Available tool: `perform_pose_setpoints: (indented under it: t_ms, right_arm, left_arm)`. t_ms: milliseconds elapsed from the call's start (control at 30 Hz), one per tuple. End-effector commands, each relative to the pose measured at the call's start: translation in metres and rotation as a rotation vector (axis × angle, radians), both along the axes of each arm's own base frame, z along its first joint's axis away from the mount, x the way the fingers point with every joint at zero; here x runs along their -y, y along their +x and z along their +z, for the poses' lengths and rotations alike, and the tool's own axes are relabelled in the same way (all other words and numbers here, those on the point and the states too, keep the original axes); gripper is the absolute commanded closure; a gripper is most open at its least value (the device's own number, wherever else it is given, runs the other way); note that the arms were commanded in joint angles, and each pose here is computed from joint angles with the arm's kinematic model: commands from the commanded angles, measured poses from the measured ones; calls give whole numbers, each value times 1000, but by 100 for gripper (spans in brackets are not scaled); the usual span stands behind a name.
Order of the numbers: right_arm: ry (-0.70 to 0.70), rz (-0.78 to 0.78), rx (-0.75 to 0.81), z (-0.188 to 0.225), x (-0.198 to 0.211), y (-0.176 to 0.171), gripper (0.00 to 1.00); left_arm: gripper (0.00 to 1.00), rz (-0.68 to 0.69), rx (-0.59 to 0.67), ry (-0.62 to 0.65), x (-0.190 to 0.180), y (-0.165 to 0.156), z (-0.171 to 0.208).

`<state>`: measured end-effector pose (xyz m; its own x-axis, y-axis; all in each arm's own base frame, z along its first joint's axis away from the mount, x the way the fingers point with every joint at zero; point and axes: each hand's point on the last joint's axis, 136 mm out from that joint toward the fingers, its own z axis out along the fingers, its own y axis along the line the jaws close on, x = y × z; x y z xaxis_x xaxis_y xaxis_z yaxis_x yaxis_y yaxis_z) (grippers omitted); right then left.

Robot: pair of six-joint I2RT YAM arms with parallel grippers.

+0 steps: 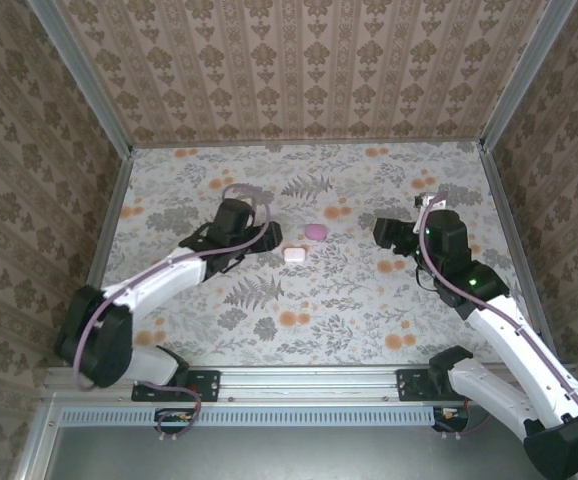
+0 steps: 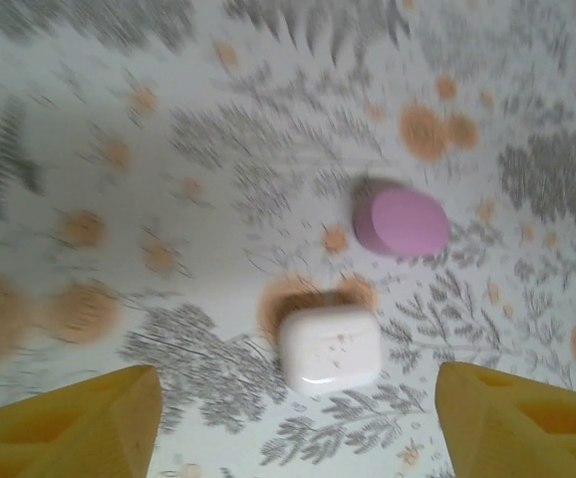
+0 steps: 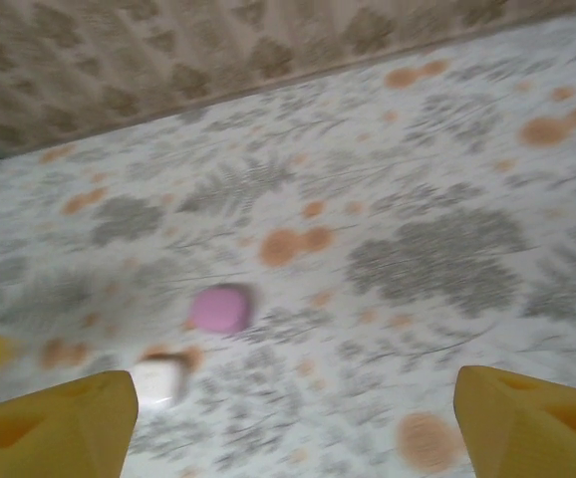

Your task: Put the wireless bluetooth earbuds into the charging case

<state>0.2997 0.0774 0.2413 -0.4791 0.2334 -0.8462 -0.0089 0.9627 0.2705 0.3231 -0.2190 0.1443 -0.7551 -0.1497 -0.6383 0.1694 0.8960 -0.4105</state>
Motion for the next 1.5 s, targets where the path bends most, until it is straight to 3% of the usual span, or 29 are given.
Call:
perform_pose_setpoints:
  t_ms: [0,67,100,300,500,600,700,833,867,933,1000,1133,1467]
  right_arm:
    - [-264,-177,58,-16,48,11,11]
    - [-342,-221,78,-34,62,18,8]
    - [-358,-250,74,-45,70,21,6]
    - [-335,-199,-15,-108,84,52,4]
    - [-310,-49,113,-115,72,97,3]
    - [-273,12,57,-130,66,110,3]
    - [-255,12,75,-137,69,109,3]
    - [-228,70,232,-138,58,95,0]
    - [-229,84,201,-142,57,91,0]
    - [-223,58,175,-143,62,98,0]
    - [-236,-79,144,-142,85,101,0]
    - [-267,-83,135,-145,82,100,0]
    - [-268,-78,138,-144,81,100,0]
  left_arm:
    - [20,135,133,118,-50,4,15]
    - [4,200,191,129,-74,1,25]
    - [0,231,212,137,-87,-2,28]
    - [0,359,289,220,-153,-16,33]
    - [0,333,312,333,-183,-14,23]
    - [0,351,297,400,-200,-8,19]
    - [0,397,316,425,-217,-3,21]
    - [0,439,405,464,-235,1,18]
    - [0,445,422,479,-239,2,17]
    - [0,450,434,499,-245,6,11]
    - [0,438,417,489,-247,13,0]
    - [0,363,427,433,-232,29,-18]
    - [0,195,530,443,-209,65,-35]
